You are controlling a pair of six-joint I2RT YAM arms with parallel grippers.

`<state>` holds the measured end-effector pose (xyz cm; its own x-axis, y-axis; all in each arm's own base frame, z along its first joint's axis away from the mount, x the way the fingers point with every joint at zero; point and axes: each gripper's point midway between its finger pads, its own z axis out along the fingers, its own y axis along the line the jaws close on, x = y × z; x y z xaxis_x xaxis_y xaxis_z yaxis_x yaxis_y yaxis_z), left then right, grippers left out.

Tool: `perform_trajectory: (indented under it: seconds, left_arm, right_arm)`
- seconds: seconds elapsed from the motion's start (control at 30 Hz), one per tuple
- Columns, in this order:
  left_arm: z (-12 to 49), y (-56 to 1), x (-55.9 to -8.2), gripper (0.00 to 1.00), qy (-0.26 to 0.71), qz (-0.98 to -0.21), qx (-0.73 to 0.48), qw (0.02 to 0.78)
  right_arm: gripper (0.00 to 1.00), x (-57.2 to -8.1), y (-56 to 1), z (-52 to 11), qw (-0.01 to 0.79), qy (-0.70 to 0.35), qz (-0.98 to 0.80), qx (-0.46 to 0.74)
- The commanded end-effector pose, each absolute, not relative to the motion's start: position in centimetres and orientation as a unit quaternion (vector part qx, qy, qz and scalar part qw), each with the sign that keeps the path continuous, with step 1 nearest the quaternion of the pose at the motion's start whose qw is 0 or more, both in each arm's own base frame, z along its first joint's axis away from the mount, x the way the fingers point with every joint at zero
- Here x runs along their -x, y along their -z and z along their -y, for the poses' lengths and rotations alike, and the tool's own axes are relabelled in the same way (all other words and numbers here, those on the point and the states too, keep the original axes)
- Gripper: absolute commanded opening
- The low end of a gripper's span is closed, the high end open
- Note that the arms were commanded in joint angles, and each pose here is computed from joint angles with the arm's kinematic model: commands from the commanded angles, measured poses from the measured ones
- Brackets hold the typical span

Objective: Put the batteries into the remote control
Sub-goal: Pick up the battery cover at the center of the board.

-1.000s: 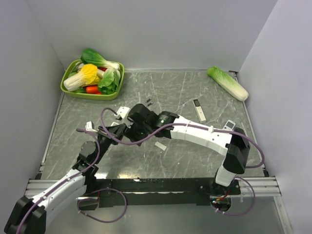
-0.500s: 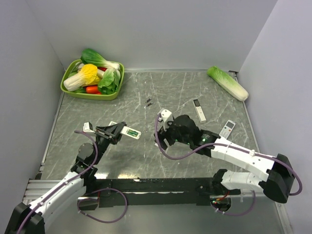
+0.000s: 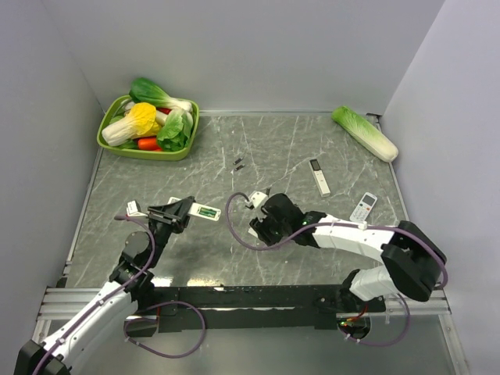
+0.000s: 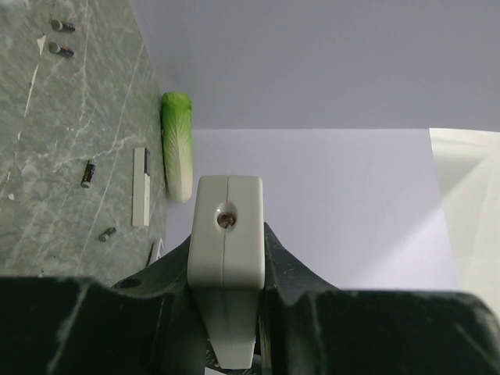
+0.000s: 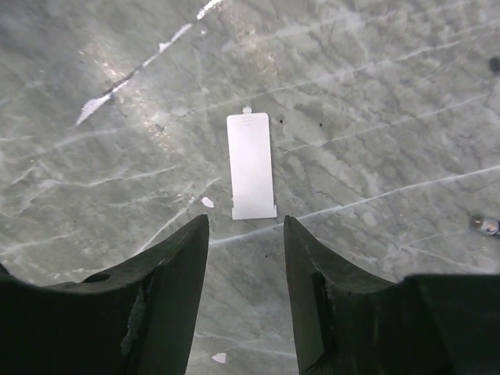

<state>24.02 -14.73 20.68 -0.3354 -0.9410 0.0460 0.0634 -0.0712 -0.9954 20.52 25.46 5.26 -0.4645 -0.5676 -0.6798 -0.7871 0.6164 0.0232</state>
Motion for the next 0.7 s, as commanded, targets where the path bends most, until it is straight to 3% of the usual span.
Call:
perform_trajectory:
  seconds: [0.0,0.67]
  left_arm:
    - [12.8,-9.7,-23.4,0.02,0.513,-0.605,0.455,0.404]
    - [12.6,-9.5,-23.4,0.02,0.504,-0.611,0.451,0.412]
  right_arm:
    - [0.50,-22.0,-6.1,-26.6,0.329,-0.169,-0.844,0.388]
    - [0.50,-22.1,-4.3,-27.3,0.215,-0.130,-0.883,0.396]
